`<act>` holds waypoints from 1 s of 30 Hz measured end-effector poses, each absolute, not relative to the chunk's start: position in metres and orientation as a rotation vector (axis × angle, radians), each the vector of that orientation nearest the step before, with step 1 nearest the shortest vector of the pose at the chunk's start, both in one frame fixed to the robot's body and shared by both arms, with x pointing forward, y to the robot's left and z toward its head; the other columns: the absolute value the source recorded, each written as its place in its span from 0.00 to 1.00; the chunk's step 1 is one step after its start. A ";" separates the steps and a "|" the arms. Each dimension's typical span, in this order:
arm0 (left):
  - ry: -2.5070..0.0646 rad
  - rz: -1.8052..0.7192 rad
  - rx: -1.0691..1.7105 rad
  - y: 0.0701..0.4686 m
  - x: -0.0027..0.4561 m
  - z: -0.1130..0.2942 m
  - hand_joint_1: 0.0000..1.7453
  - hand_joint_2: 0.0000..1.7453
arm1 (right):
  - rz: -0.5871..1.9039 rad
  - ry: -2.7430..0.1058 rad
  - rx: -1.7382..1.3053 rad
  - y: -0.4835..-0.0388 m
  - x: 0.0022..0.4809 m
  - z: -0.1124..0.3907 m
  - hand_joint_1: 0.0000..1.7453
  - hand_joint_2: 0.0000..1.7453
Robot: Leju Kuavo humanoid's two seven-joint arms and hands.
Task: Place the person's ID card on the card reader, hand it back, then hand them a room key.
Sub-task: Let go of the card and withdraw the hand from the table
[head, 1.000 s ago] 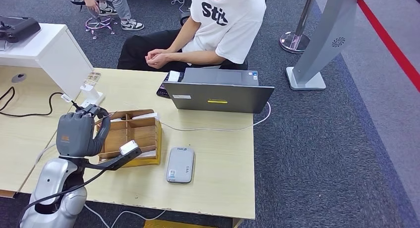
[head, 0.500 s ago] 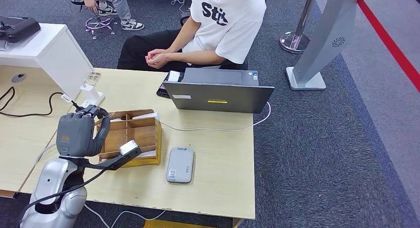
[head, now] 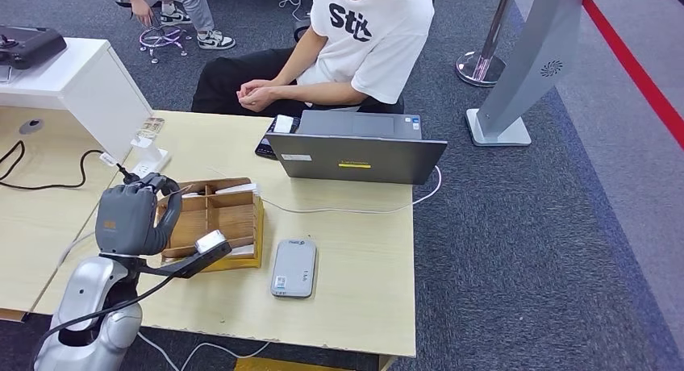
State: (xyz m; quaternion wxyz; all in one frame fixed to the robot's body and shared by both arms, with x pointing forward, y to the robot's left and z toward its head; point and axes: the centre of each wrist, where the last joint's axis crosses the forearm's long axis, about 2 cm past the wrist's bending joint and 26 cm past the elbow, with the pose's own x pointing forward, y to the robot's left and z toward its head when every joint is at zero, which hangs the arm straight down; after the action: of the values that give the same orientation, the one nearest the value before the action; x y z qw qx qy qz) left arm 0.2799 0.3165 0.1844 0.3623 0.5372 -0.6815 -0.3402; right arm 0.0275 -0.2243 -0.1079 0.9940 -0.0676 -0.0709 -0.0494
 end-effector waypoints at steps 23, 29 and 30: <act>-1.660 -0.817 1.387 0.358 0.278 0.161 1.00 1.00 | -0.062 -0.121 -0.146 -0.225 0.027 -0.108 0.00 1.00; -1.648 -0.806 1.396 0.361 0.281 0.162 1.00 1.00 | -0.051 -0.131 -0.147 -0.225 0.027 -0.108 0.00 1.00; -1.647 -0.804 1.398 0.361 0.281 0.162 1.00 1.00 | -0.051 -0.130 -0.147 -0.225 0.027 -0.108 0.00 1.00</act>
State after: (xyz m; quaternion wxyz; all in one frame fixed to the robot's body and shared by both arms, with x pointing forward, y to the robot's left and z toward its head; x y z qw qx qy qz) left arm 0.2815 0.3610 0.1622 0.4060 0.5541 -0.6530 -0.3189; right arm 0.0271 -0.2252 -0.1080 0.9949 -0.0736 -0.0649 -0.0252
